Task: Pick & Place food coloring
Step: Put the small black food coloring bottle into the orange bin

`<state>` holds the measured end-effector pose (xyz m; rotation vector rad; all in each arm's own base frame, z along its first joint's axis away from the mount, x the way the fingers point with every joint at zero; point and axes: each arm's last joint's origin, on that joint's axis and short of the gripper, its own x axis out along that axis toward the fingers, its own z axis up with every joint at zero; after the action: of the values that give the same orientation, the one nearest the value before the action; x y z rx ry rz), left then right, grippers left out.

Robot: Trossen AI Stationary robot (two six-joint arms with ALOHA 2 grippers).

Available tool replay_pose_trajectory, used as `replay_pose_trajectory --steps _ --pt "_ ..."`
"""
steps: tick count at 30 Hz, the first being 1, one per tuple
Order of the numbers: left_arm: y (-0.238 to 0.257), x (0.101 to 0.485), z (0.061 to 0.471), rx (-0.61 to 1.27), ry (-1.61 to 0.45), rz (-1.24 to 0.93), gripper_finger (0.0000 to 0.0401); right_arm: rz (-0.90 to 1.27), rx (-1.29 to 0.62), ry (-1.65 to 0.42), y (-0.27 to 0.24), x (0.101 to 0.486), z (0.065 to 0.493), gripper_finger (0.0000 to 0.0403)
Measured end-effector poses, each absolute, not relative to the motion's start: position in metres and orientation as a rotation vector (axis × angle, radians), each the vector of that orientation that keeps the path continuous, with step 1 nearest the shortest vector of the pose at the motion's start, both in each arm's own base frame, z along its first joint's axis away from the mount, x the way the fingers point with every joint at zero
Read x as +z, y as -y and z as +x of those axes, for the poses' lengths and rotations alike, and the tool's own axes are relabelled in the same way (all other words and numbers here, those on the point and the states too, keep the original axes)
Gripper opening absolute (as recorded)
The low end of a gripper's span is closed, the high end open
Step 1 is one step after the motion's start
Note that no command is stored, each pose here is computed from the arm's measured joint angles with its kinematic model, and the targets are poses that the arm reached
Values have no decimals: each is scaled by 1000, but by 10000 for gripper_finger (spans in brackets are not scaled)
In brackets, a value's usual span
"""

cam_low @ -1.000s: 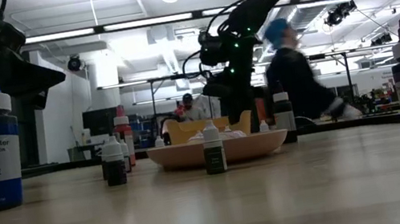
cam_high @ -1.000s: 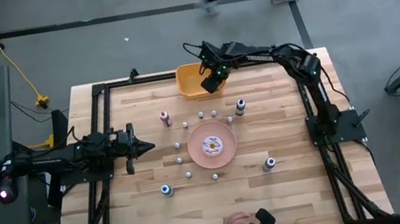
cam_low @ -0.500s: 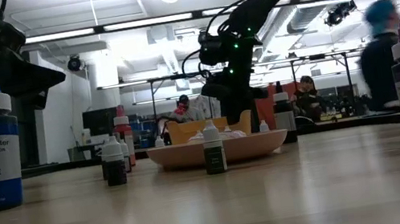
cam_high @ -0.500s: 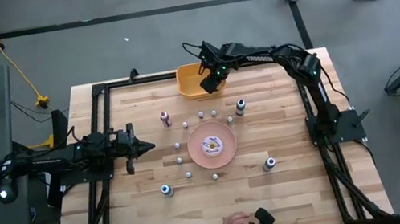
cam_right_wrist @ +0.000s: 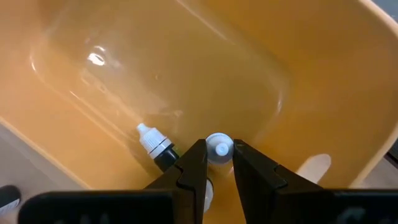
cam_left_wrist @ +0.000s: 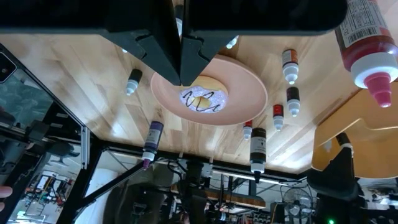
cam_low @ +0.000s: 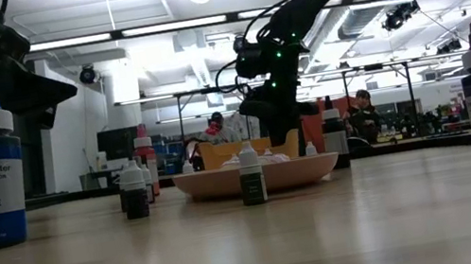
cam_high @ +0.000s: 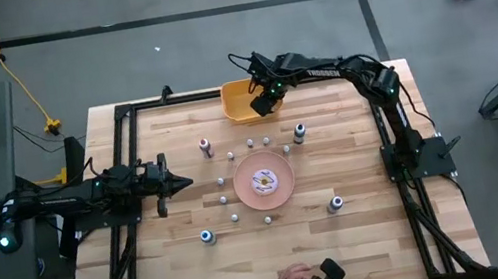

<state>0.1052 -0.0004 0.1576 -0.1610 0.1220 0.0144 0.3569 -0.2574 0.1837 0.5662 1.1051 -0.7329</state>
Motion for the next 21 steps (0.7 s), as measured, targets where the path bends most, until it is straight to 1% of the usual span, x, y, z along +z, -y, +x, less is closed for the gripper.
replay_pose_trajectory --steps 21 --pt "0 158 105 14 -122 -161 1 581 -713 -1107 257 184 357 67"
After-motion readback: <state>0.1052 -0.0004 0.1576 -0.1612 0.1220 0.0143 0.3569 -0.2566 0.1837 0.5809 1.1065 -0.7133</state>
